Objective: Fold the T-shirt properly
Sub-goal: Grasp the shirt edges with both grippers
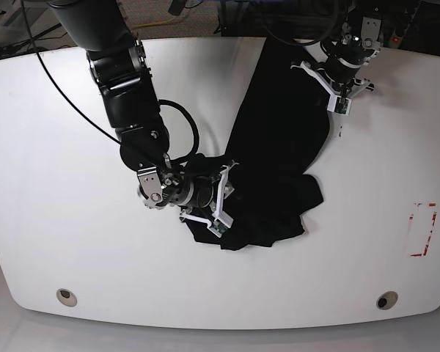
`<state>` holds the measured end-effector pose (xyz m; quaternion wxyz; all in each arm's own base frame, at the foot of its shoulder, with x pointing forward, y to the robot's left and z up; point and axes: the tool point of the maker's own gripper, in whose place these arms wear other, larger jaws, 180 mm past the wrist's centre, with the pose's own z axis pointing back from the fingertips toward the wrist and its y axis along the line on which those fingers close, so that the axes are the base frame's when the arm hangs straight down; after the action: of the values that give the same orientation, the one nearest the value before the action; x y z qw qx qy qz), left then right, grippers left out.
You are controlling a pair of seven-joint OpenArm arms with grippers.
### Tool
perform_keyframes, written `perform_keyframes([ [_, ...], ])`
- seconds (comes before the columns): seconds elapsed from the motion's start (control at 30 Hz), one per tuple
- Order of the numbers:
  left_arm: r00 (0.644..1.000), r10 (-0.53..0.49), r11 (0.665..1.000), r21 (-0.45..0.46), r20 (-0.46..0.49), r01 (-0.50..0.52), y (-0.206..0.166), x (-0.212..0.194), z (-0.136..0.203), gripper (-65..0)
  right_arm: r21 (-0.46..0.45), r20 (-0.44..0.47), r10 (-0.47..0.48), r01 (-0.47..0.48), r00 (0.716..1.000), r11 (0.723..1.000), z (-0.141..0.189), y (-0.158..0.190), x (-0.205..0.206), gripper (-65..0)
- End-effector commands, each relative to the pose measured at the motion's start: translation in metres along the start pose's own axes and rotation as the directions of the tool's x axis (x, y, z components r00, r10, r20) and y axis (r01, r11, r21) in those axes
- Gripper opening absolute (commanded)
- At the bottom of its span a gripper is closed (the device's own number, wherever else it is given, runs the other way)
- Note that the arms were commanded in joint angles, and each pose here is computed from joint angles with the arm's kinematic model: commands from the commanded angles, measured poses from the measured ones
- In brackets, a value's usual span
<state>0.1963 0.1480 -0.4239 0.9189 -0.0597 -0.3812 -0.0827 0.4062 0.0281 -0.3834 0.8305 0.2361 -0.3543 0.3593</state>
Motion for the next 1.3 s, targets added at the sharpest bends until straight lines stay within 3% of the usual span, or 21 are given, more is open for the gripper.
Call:
perform_keyframes([
  [0.0, 0.998, -0.017, 1.000, 0.014, -0.056, 0.017, 0.004, -0.013, 0.003, -61.4, -0.009, 0.088, 0.016, -0.015, 0.996, 1.000, 0.006, -0.007, 0.032, -44.7],
  [0.13, 0.998, -0.016, 1.000, 0.015, -0.056, 0.017, 0.005, -0.012, 0.003, -61.4, -0.062, 0.104, -0.022, 0.028, 0.994, 0.998, 0.007, -0.017, 0.035, -44.1],
  [0.2, 0.998, -0.017, 1.000, 0.015, -0.054, 0.017, 0.005, -0.012, 0.003, -61.4, -0.072, 0.118, -0.027, 0.036, 0.993, 0.997, 0.007, -0.019, 0.037, -49.1],
  [0.27, 0.998, -0.017, 1.000, 0.015, -0.053, 0.018, 0.005, -0.011, 0.003, -61.4, -0.079, 0.120, -0.034, 0.043, 0.992, 0.996, 0.007, -0.020, 0.037, -58.7],
  [0.33, 0.998, -0.017, 1.000, 0.015, -0.053, 0.018, 0.005, -0.011, 0.003, -61.4, -0.078, 0.106, -0.046, 0.055, 0.993, 0.995, 0.005, -0.021, 0.030, -62.1],
  [0.4, 0.999, -0.017, 1.000, 0.015, -0.051, 0.018, 0.005, -0.011, 0.004, -61.4, -0.077, 0.097, -0.054, 0.062, 0.994, 0.995, 0.003, -0.022, 0.026, -57.9],
  [0.57, 0.998, -0.018, 1.000, 0.015, -0.053, 0.019, 0.005, -0.011, 0.004, -61.4, -0.073, 0.093, -0.059, 0.066, 0.994, 0.995, 0.002, -0.020, 0.023, -33.6],
  [0.63, 0.998, -0.019, 1.000, 0.015, -0.052, 0.020, 0.005, -0.011, 0.003, -61.4, -0.066, 0.092, -0.060, 0.066, 0.994, 0.996, 0.002, -0.017, 0.022, -32.7],
  [0.77, 0.998, -0.023, 1.000, 0.016, -0.053, 0.024, 0.006, -0.011, 0.004, -61.4, -0.051, 0.099, -0.065, 0.070, 0.993, 0.996, -0.003, -0.010, 0.024, -43.6],
  [0.87, 0.997, -0.041, 0.999, 0.021, -0.059, 0.042, 0.012, -0.012, 0.004, -61.4, -0.042, 0.104, -0.066, 0.070, 0.992, 0.997, -0.005, -0.006, 0.027, -58.3],
  [0.9, 0.997, -0.041, 0.999, 0.022, -0.058, 0.043, 0.012, -0.011, 0.004, -61.4, -0.041, 0.103, -0.066, 0.070, 0.992, 0.997, -0.005, -0.005, 0.027, -60.6],
  [1.27, 0.998, -0.044, 0.999, 0.023, -0.052, 0.045, 0.013, -0.008, 0.004, -61.1, -0.057, 0.154, 0.022, -0.014, 0.988, 0.998, 0.017, 0.015, 0.051, -65.0],
])
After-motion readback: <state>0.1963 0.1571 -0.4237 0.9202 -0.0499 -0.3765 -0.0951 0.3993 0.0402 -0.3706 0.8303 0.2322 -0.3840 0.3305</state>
